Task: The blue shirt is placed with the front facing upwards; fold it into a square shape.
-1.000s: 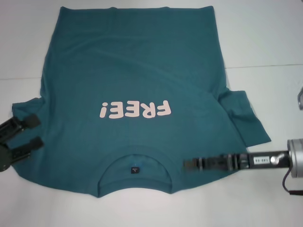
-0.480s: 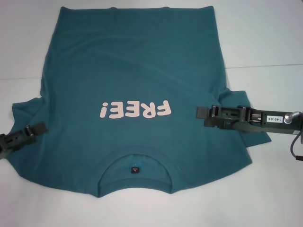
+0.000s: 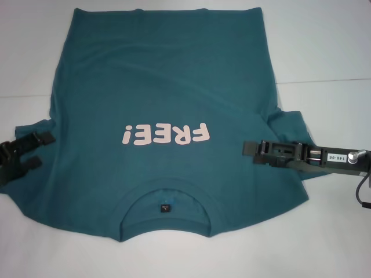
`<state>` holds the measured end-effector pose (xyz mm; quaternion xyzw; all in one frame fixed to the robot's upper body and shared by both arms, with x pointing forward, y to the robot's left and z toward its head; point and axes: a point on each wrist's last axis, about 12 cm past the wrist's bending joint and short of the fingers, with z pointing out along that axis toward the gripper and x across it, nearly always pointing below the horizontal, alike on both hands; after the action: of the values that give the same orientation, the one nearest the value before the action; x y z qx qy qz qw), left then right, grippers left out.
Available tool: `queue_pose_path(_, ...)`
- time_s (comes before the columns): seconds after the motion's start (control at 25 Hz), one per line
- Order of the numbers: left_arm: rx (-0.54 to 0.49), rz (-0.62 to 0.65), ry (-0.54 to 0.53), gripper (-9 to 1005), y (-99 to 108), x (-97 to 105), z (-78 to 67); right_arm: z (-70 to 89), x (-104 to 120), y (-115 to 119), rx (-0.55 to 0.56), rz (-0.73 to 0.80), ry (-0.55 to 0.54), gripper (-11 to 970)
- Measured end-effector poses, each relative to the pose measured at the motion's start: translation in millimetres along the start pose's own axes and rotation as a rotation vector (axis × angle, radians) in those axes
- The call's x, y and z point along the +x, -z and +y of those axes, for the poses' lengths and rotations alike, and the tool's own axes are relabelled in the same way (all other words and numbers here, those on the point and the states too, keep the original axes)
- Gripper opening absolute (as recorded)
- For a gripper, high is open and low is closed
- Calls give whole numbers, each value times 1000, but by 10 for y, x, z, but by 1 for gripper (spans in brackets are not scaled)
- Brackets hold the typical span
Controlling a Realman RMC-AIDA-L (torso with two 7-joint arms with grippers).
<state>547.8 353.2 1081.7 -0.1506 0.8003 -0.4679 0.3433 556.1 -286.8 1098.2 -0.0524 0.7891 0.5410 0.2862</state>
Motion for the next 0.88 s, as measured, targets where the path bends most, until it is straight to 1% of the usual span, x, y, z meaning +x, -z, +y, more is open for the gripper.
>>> queue_pose_path(0.08, -35, -11, 9, 934, -63, -65, -3, -20, 15, 13, 11, -5, -5, 931)
queue_pose_path(0.24, -144, -79, 56, 934, -155, -206, 54, -42, 41, 29, 21, -7, -11, 931)
queue_pose_path(0.4, -199, -140, 29, 933, -239, -348, 39, -57, 66, 37, 25, -8, -20, 931)
queue_pose_path(0.48, -230, -164, -21, 933, -291, -418, 25, -72, 84, 31, 31, -8, -25, 931)
queue_pose_path(0.64, -306, -182, -166, 933, -409, -532, -7, -105, 122, 18, 41, -7, -39, 931)
queue_pose_path(0.76, -336, -188, -243, 933, -483, -565, -34, -123, 141, 33, 44, -8, -49, 931)
queue_pose_path(0.88, -387, -186, -294, 934, -591, -557, -32, -135, 159, 47, 48, -10, -54, 931)
